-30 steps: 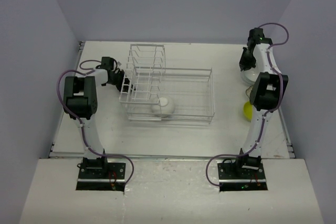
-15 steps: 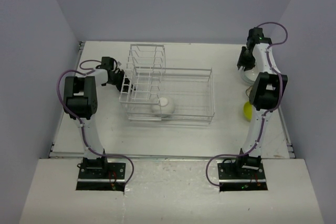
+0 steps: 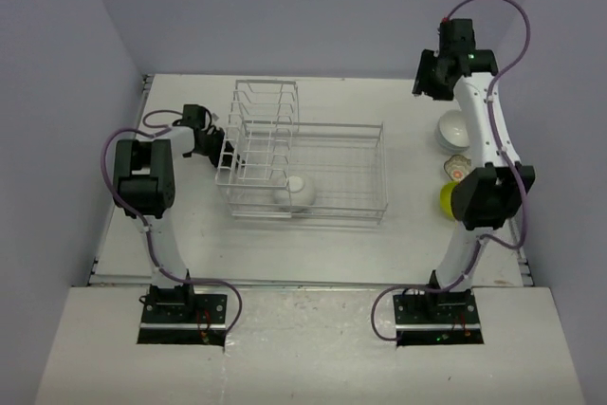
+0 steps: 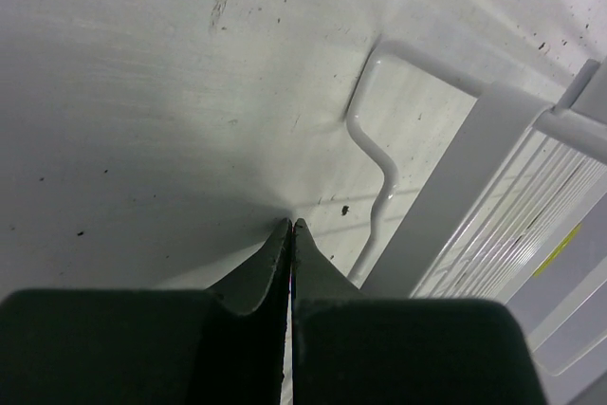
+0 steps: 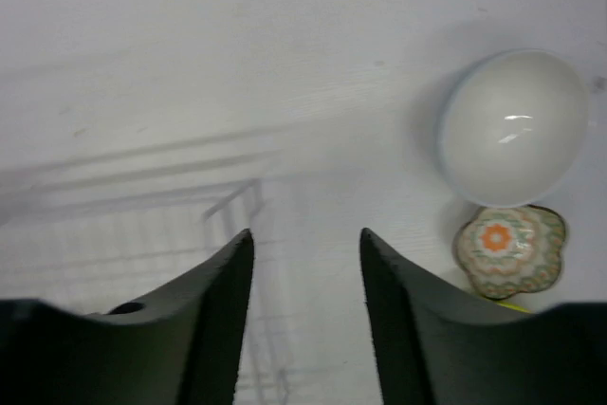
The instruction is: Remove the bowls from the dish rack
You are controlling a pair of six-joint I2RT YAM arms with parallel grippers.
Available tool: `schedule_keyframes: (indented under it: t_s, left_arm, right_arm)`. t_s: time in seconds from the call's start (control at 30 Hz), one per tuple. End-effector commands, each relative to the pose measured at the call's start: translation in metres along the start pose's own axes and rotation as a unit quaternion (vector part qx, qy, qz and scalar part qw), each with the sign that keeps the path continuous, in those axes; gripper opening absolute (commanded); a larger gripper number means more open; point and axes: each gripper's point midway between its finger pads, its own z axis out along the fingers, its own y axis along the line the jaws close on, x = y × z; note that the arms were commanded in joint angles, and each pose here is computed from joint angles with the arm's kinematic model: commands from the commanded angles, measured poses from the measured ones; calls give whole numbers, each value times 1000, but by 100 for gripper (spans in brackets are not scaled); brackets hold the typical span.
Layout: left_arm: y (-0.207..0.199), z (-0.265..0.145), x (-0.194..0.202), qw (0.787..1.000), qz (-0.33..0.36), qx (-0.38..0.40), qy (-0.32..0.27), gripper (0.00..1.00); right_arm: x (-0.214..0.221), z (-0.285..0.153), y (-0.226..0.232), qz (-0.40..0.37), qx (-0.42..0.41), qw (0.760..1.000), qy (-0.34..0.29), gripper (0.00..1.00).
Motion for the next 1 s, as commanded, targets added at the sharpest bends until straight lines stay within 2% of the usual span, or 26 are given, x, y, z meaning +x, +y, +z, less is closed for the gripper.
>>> schedule_keyframes:
  t_s: [0.0,0.03,0.07,0.1,0.13,0.17,0.2,0.23,0.27,0.3,0.33,0.37,0.47,0.57,0.97]
  left_arm:
    - [2,-13,5,1000,3,-18,-10,0]
    - [-1,-18,5,1000,6,-19,-14,0]
    - [0,-20,6,1000,7,-21,-15,0]
    - [-2,-25,6,999,8,-23,-22,0]
    - [-3,-27,6,999,9,-22,-23,0]
    - [-4,-28,6,999,12,-23,-23,0]
    - [-4,-32,8,999,12,-28,-18,0]
    - [-7,-34,5,999,18,-27,-20,0]
    - [-9,-37,5,999,19,-26,-21,0]
    - [-13,-41,4,999,20,-22,-25,0]
    - [-16,-43,3,999,18,-20,-27,0]
    - [-18,-44,4,999,18,-17,-27,0]
    - [-23,-50,5,999,22,-11,-29,0]
    - [-22,-56,10,999,28,-11,-30,0]
    - [-15,-73,25,998,43,-28,-40,0]
  right_arm:
    - [11,-103,72,-9,-129,991,-39,50]
    - [25,-133,104,-13,-230,973,-21,42]
    - [50,-135,120,2,-269,963,21,40]
    - [59,-149,142,-1,-317,948,26,40]
    - [72,-184,160,8,-392,919,39,43]
    - [99,-180,168,15,-412,908,77,47]
    - [102,-192,183,10,-448,892,62,55]
    - [127,-202,187,28,-479,872,100,59]
    - [136,-206,189,34,-493,862,110,62]
    - [137,-209,193,49,-507,854,110,69]
    - [156,-209,191,52,-519,843,132,75]
    - [157,-210,194,50,-530,837,125,83]
    - [180,-209,201,34,-534,830,156,94]
    - [197,-202,212,8,-527,831,177,99]
    - [244,-158,232,3,-509,827,238,99]
